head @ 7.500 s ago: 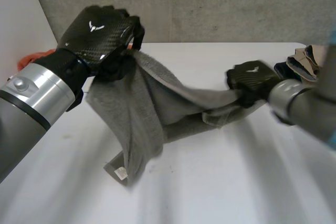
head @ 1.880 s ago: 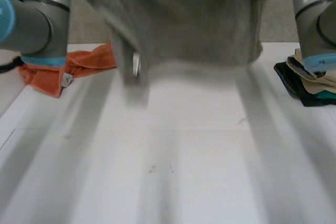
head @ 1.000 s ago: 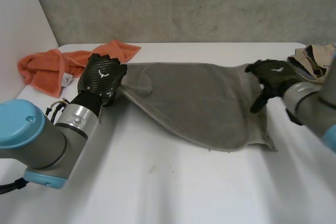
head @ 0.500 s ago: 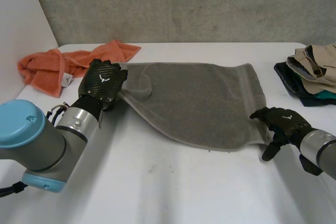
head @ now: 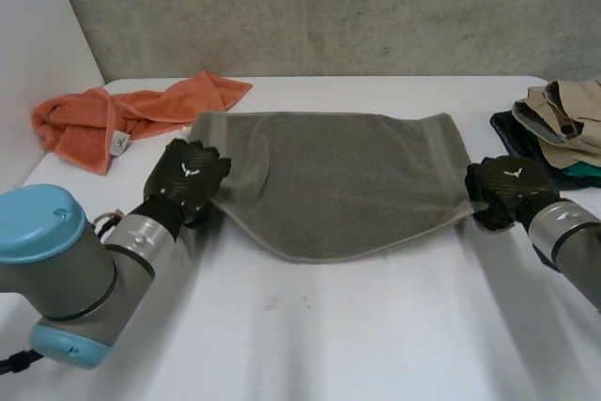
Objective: Fold the laundry.
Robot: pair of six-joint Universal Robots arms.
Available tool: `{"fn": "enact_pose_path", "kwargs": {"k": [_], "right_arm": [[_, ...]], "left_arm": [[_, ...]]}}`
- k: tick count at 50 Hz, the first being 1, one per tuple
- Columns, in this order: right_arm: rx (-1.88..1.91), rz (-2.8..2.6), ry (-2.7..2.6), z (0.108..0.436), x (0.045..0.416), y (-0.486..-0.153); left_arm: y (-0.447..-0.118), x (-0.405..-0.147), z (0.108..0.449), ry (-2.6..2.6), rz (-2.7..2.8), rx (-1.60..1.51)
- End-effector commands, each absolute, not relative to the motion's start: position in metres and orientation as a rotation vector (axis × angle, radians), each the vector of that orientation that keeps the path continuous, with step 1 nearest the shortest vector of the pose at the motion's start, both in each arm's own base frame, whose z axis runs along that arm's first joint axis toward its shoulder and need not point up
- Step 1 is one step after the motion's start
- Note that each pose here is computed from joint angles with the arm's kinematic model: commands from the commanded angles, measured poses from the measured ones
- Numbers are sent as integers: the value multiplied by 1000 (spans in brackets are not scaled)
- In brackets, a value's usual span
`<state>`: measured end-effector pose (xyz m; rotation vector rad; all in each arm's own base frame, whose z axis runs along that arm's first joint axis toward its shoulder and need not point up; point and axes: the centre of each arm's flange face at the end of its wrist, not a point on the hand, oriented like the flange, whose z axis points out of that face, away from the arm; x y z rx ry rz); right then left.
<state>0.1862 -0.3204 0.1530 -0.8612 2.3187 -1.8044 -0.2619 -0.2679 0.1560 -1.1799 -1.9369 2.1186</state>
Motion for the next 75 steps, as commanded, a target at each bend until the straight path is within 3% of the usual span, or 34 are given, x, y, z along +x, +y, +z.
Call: {"fn": "enact_pose_path", "kwargs": {"k": [1, 27, 52, 58, 70, 75], "right_arm": [[-944, -1887, 2367, 163, 165, -325], [-901, -1922, 2411, 166, 147, -337], [-930, -1855, 2441, 163, 148, -331], [-1120, -1688, 2497, 177, 153, -308], [-1862, -1230, 2568, 196, 142, -244], [-1882, -1076, 2608, 190, 136, -230]], "left_arm": [[-272, -249, 147, -2061, 2018, -1129], [-268, -231, 130, -2331, 1951, -880], [-253, -229, 121, -2390, 1881, -1076], [-227, -219, 125, -2509, 1670, -1254], [-129, -192, 174, -2609, 1319, -1501], [-120, -189, 186, -2537, 1414, -1618]]}}
